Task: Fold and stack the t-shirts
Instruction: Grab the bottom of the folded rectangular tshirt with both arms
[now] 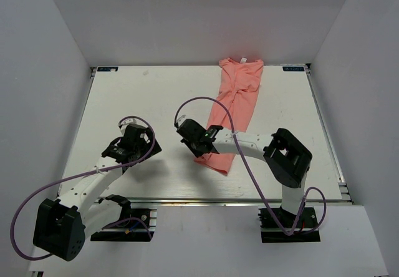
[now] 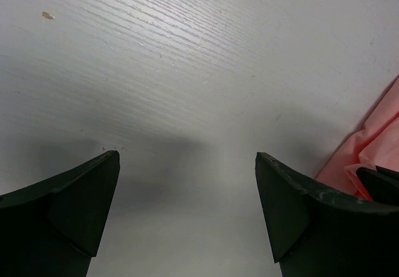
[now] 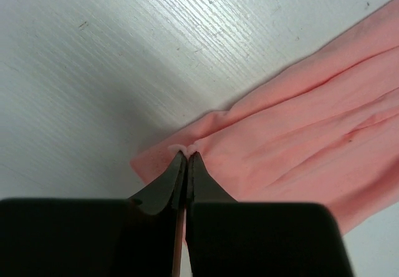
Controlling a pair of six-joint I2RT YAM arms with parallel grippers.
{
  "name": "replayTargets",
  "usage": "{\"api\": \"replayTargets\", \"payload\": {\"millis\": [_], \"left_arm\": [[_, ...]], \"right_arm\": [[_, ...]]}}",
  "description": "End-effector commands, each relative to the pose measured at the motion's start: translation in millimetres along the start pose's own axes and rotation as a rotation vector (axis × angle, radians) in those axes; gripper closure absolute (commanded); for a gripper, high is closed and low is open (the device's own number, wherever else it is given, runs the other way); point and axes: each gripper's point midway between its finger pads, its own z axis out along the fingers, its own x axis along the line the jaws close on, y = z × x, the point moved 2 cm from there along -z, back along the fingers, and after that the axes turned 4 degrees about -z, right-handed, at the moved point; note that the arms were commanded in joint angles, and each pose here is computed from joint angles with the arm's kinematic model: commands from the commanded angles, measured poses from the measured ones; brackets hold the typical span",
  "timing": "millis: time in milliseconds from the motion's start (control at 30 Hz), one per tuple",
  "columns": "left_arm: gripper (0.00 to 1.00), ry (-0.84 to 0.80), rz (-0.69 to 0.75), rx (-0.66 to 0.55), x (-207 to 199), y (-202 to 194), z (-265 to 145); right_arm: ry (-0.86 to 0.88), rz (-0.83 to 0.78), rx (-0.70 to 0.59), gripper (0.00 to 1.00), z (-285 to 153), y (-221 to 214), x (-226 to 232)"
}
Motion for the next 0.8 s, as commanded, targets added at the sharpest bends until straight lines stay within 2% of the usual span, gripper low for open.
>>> {"api": "replayTargets", "payload": {"millis": [0,133,333,533,600,767], "left_arm": [[0.00,-0.001,-0.012,-0.015,1,2,-2],[0.00,-0.021,-0.014,-0.006,-2,0,0],[0.00,-0.034,-0.005,0.007,-4,-2,1],[0.00,-0.051,0.006,0.035,-8,-6,5],[0.00,-0.049,0.007,0.037,-8,-6,7],[0.00,-0.075,0.014,0.051,-13,-8,8]], "right_arm": [[0.025,0.096,-0.047,1.00,-13,13,4],[0.140,0.187,-0.220,1.00,-32,43,18],[0.155,0.237,-0.422,1.00,-48,80,14],[0.087,0.261,-0.456,1.00,-50,90,-1],[0.071,0.290,-0.509,1.00,-55,100,-5],[0.117,0.379,-0.580,1.00,-64,94,-4]]}}
